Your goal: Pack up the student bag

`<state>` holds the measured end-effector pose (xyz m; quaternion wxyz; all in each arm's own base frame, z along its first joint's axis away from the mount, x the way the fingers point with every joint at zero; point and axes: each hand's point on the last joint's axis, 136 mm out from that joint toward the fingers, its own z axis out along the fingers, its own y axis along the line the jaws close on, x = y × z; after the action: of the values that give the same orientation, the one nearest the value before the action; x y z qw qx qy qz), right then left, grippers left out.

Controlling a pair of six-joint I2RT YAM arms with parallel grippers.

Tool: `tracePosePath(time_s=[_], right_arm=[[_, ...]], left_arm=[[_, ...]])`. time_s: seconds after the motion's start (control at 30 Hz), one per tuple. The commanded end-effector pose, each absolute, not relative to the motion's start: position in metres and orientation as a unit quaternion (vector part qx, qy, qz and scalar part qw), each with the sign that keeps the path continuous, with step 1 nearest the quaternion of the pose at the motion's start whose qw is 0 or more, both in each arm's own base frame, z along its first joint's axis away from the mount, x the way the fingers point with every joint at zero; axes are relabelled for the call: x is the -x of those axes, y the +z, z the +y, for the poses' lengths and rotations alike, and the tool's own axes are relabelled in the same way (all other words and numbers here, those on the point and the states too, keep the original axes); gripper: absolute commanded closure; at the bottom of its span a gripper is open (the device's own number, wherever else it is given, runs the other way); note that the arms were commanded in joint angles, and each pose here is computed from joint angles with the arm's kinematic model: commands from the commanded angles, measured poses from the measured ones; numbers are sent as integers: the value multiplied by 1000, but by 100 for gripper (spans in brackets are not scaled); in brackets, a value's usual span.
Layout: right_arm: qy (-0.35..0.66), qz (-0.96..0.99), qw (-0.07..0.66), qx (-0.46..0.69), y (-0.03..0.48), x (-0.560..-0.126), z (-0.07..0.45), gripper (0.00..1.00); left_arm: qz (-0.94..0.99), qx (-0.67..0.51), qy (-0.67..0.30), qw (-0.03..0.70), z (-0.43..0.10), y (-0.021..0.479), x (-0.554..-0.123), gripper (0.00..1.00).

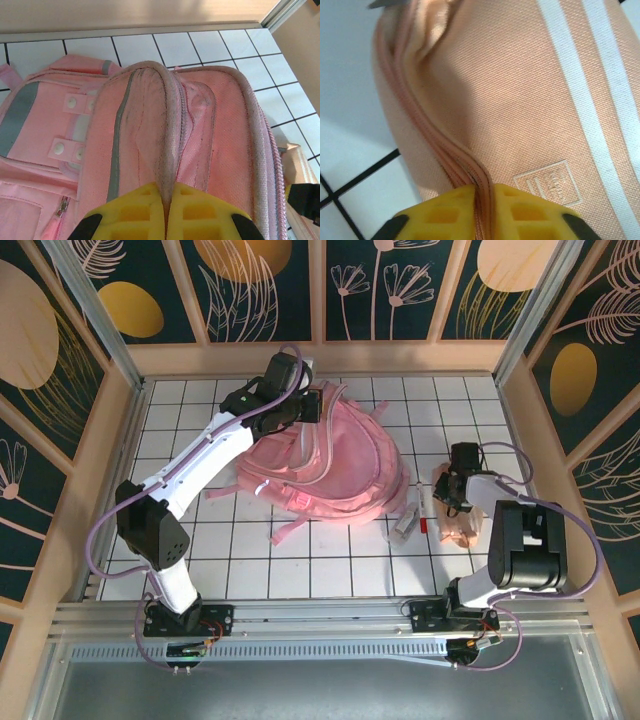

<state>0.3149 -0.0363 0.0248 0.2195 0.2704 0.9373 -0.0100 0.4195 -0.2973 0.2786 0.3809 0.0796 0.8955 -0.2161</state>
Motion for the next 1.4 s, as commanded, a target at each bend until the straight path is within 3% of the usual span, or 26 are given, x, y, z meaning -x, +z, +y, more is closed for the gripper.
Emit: tracePosePath(time_s=[0.0, 0.2, 0.43, 0.77, 1.07, 1.37], right_arm=[[-42, 921, 245, -301, 31, -307, -55, 97], [-80, 896, 284, -332, 52, -303, -75, 100], [-104, 836, 379, -382, 124, -305, -97, 100], [-50, 827, 431, -357, 189, -326, -75, 100], [54, 848, 463, -253, 253, -345, 24, 100], [309, 827, 415, -219, 277, -348, 163, 100]], left_arm=[[869, -77, -222, 436, -292, 321, -427, 100], [868, -85, -192, 449, -282, 319, -428, 100], [856, -88, -133, 492, -250, 331, -428, 100], [857, -65, -121, 498, -203, 325, -442, 100], [870, -83, -132, 468, -202, 308, -432, 100], [873, -100, -196, 435, -224, 307, -420, 100]])
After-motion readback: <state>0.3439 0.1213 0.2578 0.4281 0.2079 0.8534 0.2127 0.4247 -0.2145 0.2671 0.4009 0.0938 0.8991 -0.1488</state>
